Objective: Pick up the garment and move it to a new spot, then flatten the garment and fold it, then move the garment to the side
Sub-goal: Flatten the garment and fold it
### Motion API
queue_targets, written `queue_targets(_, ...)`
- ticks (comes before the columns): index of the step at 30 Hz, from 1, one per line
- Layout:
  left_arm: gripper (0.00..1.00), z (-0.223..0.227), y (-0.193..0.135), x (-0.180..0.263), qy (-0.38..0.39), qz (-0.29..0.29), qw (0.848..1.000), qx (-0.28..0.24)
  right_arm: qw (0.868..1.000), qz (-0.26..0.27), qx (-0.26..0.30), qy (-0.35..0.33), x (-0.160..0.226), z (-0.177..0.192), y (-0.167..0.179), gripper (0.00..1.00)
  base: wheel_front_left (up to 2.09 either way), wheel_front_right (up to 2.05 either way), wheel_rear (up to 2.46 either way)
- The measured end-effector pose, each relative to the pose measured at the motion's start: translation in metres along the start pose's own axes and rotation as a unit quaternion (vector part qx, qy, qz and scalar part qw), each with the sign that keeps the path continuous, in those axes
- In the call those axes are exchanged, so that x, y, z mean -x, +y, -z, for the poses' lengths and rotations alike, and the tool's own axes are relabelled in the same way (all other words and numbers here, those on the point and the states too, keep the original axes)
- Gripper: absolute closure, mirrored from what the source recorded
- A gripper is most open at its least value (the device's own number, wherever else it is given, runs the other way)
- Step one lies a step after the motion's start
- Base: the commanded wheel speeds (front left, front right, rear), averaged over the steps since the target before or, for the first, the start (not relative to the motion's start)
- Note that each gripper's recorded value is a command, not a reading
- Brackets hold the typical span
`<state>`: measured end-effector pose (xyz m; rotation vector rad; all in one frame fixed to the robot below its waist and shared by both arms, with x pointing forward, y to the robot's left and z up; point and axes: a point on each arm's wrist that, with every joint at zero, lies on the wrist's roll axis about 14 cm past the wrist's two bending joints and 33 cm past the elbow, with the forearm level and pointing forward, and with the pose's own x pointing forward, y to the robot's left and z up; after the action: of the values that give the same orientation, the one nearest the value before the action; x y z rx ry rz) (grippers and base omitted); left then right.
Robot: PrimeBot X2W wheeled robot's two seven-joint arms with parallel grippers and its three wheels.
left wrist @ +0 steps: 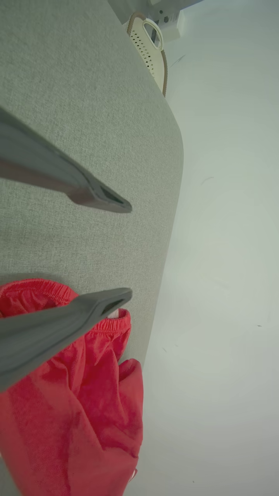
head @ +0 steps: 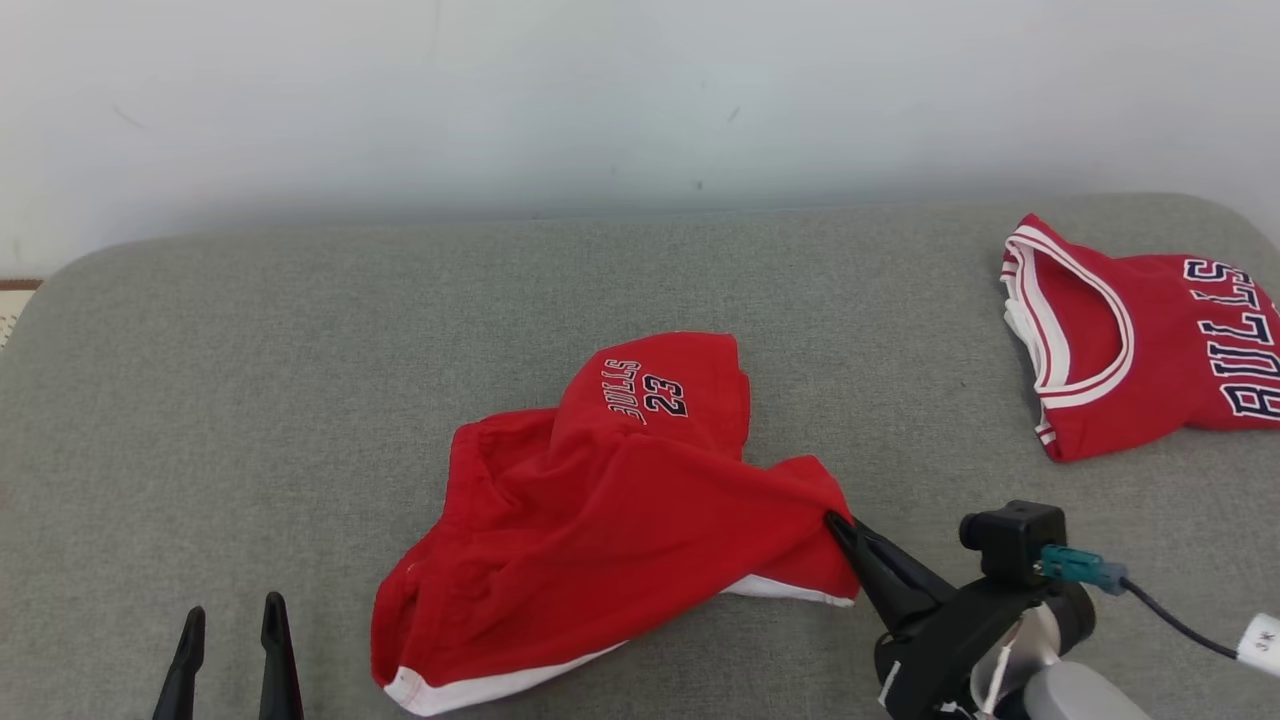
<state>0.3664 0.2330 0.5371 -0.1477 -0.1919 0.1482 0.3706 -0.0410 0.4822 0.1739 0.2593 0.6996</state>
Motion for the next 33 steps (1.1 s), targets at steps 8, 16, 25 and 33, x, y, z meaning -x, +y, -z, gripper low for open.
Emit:
queue_targets(8,0.0,-0.002,-0.004,0.002,-0.002,0.003,1.0,0.006,1.0,0.006,0.0,0.024,0.016,-0.007,-0.001,1.0,0.0,0.0,0.0)
queue_targets(16,0.0,-0.002,-0.001,0.006,-0.001,-0.002,1.0,0.006,0.999,0.029,0.017,0.039,0.005,-0.002,-0.016,1.0,0.0,0.0,0.0)
queue_targets(25,0.0,-0.002,0.006,0.01,0.0,-0.01,1.0,0.007,0.997,0.046,0.034,0.046,-0.013,0.011,-0.031,1.0,0.0,0.0,0.0)
queue_targets(33,0.0,-0.001,0.008,0.009,0.002,-0.012,1.0,0.006,0.996,0.065,0.061,0.031,-0.023,0.015,-0.047,0.82,0.0,0.0,0.0)
